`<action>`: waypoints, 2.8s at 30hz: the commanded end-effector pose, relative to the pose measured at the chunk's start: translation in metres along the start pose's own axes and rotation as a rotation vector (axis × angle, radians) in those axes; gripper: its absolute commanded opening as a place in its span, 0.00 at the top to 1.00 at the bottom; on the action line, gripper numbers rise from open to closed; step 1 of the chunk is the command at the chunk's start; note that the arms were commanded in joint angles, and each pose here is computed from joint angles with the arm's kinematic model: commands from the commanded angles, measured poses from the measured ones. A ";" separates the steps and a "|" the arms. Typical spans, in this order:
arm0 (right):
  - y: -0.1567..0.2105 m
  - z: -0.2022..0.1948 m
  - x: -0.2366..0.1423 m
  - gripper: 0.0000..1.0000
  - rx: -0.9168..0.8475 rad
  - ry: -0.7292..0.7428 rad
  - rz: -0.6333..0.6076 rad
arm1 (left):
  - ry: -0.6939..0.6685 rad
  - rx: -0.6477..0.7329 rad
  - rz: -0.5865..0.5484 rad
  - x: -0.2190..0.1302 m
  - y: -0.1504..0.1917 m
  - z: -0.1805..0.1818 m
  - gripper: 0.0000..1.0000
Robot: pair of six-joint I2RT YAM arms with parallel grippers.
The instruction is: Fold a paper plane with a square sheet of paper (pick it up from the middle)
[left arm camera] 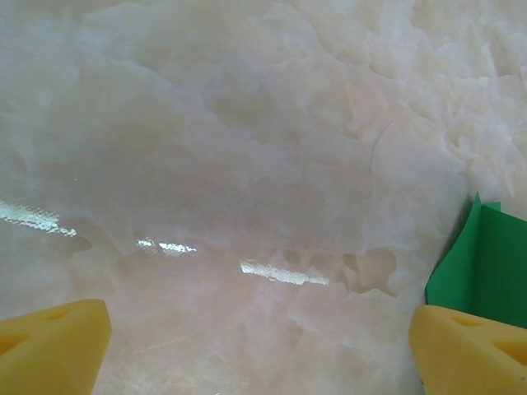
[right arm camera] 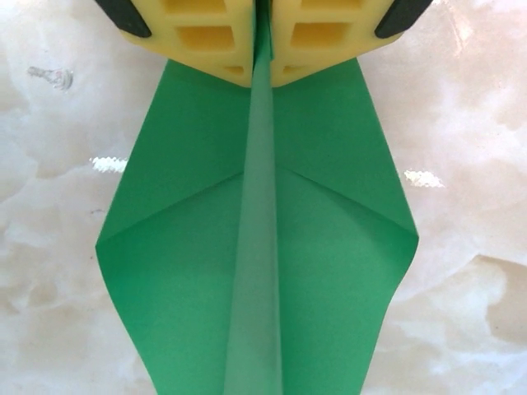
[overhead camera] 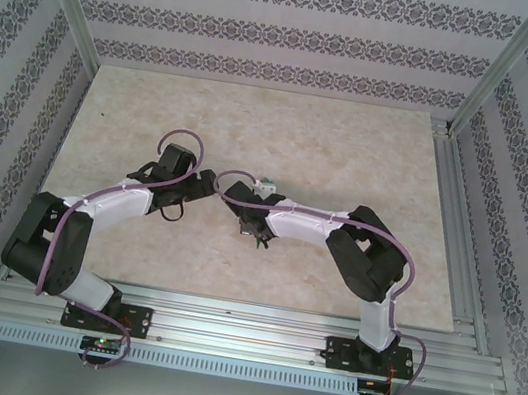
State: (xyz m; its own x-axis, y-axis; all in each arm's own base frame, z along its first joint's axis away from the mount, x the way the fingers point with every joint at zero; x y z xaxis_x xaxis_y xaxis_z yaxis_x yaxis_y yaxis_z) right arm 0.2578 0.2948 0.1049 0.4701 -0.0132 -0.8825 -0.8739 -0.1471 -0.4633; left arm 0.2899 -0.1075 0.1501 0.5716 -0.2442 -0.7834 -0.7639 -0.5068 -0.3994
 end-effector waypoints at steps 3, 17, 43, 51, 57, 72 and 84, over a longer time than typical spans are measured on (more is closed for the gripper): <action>-0.037 -0.015 -0.028 0.94 0.017 -0.034 -0.110 | -0.019 0.028 -0.021 -0.007 -0.007 0.001 0.05; -0.103 -0.039 0.020 0.92 -0.019 -0.034 -0.155 | -0.081 0.063 -0.061 -0.023 -0.010 0.006 0.00; -0.107 -0.041 0.045 0.78 0.011 -0.059 -0.061 | -0.075 0.056 -0.049 -0.024 -0.010 0.004 0.00; -0.136 -0.055 -0.040 0.49 0.082 -0.136 -0.203 | -0.125 0.086 -0.109 -0.038 -0.019 0.002 0.00; -0.144 -0.077 -0.089 0.32 0.112 -0.129 -0.299 | -0.150 0.109 -0.178 -0.054 -0.030 -0.003 0.00; -0.087 -0.232 -0.131 0.02 0.263 0.285 -0.671 | -0.280 0.241 -0.527 -0.089 -0.066 0.021 0.00; -0.005 -0.308 -0.066 0.02 0.325 0.505 -0.701 | -0.315 0.262 -0.647 -0.074 -0.070 0.079 0.00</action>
State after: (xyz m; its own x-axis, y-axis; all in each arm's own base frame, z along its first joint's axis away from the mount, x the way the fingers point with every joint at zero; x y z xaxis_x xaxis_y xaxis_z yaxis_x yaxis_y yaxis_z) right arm 0.2645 -0.0065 0.1886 0.7791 -0.4816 -0.4014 -0.4317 0.0521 -0.9005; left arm 0.2652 0.0101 0.1859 0.7680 0.3464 -0.5387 -0.4534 -0.2999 -0.8393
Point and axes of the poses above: each hand's point on the last joint's axis, 136 mm out from that joint toward the fingers, its own x axis out along the fingers, its own z axis along the line the jaws close on, y = z × x, the point moved 10 cm from there along -x, back along the fingers, and after that the axes turned 4 degrees about -x, right-handed, at the moved point
